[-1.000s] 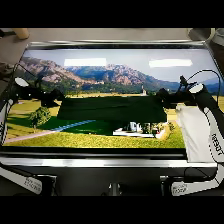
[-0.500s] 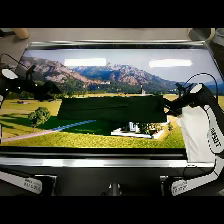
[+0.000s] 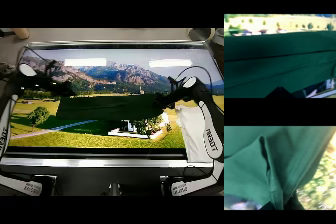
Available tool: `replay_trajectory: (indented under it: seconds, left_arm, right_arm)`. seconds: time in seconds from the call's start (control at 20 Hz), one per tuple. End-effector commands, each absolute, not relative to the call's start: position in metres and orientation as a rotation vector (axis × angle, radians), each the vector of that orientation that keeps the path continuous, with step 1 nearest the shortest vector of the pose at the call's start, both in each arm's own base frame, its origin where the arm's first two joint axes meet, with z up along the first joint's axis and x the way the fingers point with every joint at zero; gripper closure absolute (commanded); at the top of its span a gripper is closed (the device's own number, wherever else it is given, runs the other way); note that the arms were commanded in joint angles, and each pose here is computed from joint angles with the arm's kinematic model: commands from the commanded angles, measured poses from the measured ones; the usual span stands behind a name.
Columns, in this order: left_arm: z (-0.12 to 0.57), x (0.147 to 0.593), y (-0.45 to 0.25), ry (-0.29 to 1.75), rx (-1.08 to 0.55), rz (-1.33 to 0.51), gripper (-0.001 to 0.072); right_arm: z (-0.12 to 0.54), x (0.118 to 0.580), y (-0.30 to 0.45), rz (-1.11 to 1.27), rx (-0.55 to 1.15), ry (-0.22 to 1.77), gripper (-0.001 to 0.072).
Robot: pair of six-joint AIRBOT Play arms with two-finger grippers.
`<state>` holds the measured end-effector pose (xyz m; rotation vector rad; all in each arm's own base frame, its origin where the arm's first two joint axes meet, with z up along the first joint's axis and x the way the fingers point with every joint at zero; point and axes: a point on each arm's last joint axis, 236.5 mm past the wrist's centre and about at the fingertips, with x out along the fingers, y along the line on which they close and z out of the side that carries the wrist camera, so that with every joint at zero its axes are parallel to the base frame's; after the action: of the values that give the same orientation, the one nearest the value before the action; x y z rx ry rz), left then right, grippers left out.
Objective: Fold the shirts.
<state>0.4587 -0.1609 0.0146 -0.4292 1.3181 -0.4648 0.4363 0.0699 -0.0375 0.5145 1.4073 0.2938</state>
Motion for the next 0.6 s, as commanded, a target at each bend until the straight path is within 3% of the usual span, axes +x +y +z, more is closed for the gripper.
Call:
replay_trajectory:
  seconds: [0.0, 0.15, 0.3, 0.4, 0.55]
  left_arm:
    - [-0.003, 0.452, -0.281, 1.275, -0.499, -0.619, 0.0682]
    - [-0.023, 0.428, -0.397, 1.291, -0.722, -0.72, 0.0682]
    - [-0.059, 0.383, -0.472, 1.381, -0.845, -0.74, 0.0681]
    - [-0.074, 0.362, -0.498, 1.44, -0.923, -0.737, 0.0682]
    - [-0.059, 0.386, -0.487, 1.334, -0.909, -0.805, 0.0684]
  right_arm:
    - [0.054, 0.432, 0.094, 0.377, 0.533, 1.267, 0.0687]
    - [0.105, 0.397, 0.119, 0.452, 0.469, 1.239, 0.0687]
    - [0.142, 0.37, 0.127, 0.471, 0.46, 1.205, 0.0686]
    - [0.16, 0.363, 0.128, 0.48, 0.457, 1.161, 0.0686]
    - [0.17, 0.367, 0.141, 0.525, 0.508, 1.129, 0.0686]
